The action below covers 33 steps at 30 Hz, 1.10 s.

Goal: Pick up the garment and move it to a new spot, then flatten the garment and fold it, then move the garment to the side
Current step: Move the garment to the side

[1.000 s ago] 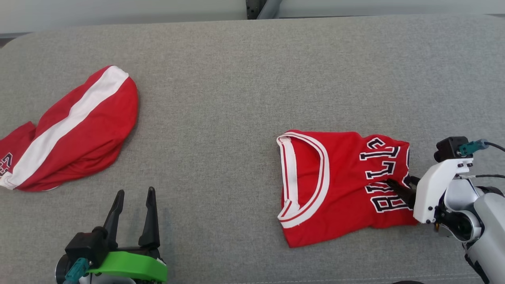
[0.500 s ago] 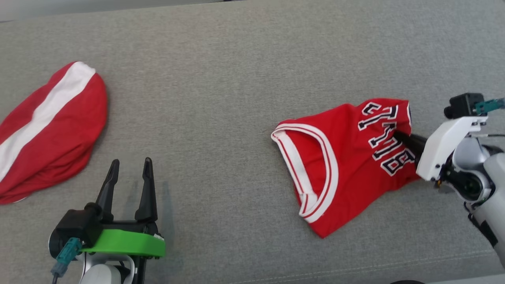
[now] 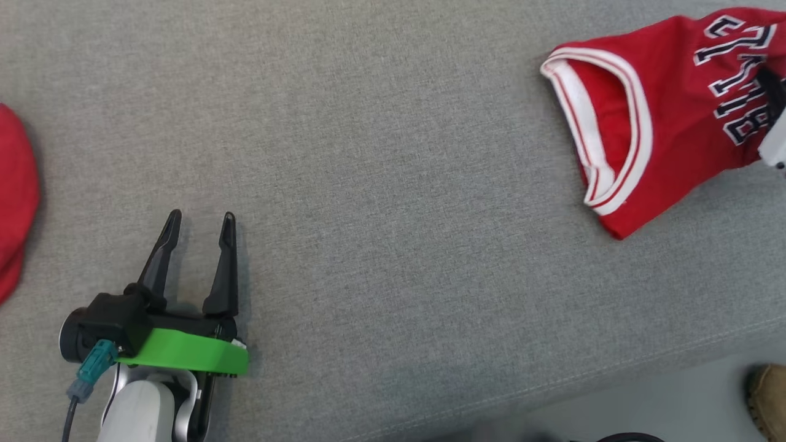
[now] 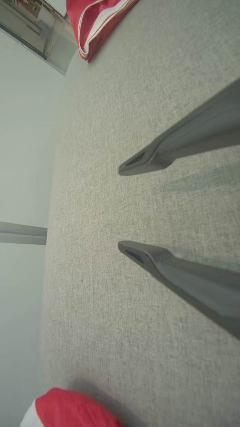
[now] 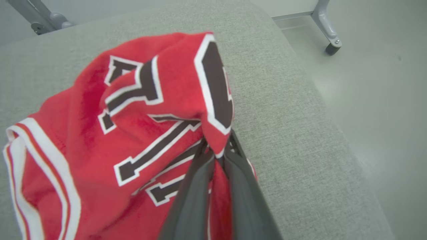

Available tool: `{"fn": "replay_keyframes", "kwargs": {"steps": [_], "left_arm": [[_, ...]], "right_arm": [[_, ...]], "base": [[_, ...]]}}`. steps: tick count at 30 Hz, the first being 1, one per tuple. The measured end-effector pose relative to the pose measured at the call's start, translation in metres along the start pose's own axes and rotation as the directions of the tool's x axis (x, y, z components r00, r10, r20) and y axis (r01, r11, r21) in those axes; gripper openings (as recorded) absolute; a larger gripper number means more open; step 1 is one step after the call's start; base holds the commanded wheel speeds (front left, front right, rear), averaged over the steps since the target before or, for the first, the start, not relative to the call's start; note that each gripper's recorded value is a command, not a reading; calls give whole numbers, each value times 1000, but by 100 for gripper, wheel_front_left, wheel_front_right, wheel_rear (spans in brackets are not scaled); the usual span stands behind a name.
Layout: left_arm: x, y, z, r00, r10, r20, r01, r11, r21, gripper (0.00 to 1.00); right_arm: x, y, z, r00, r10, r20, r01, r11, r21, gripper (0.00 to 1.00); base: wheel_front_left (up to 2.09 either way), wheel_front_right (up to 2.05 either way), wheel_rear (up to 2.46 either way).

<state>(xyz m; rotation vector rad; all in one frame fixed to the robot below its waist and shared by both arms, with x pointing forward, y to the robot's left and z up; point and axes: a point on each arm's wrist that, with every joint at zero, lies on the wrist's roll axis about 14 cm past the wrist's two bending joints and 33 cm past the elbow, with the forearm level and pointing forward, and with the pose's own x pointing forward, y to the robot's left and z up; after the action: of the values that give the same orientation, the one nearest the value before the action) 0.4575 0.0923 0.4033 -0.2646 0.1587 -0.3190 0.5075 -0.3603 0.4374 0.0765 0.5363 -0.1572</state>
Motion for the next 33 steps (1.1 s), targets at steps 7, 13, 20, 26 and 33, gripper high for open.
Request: {"fn": "replay_keyframes", "kwargs": {"steps": [7, 13, 20, 26, 33], "left_arm": [[4, 13, -25, 998, 26, -51, -27, 999, -23, 100], [1, 18, -20, 998, 46, -38, -46, 999, -20, 100], [-12, 13, -6, 998, 64, -15, -64, 998, -23, 100], [-31, 15, 20, 994, 98, 43, -98, 995, -8, 100], [-60, 24, 43, 983, 158, 98, -160, 987, 4, 100]], "right_arm": [[19, -57, 23, 974, -193, 118, 198, 980, -33, 100], [20, -49, 23, 970, -184, 157, 206, 969, -138, 100], [-6, -19, 64, 920, -56, 387, 147, 967, -209, 100], [-53, -13, 78, 859, 7, 512, 130, 964, -231, 100], [-113, 31, 48, 788, 61, 613, 71, 980, -188, 100]], "base": [[0, 0, 0], [0, 0, 0], [0, 0, 0], [0, 0, 0], [0, 0, 0]]}}
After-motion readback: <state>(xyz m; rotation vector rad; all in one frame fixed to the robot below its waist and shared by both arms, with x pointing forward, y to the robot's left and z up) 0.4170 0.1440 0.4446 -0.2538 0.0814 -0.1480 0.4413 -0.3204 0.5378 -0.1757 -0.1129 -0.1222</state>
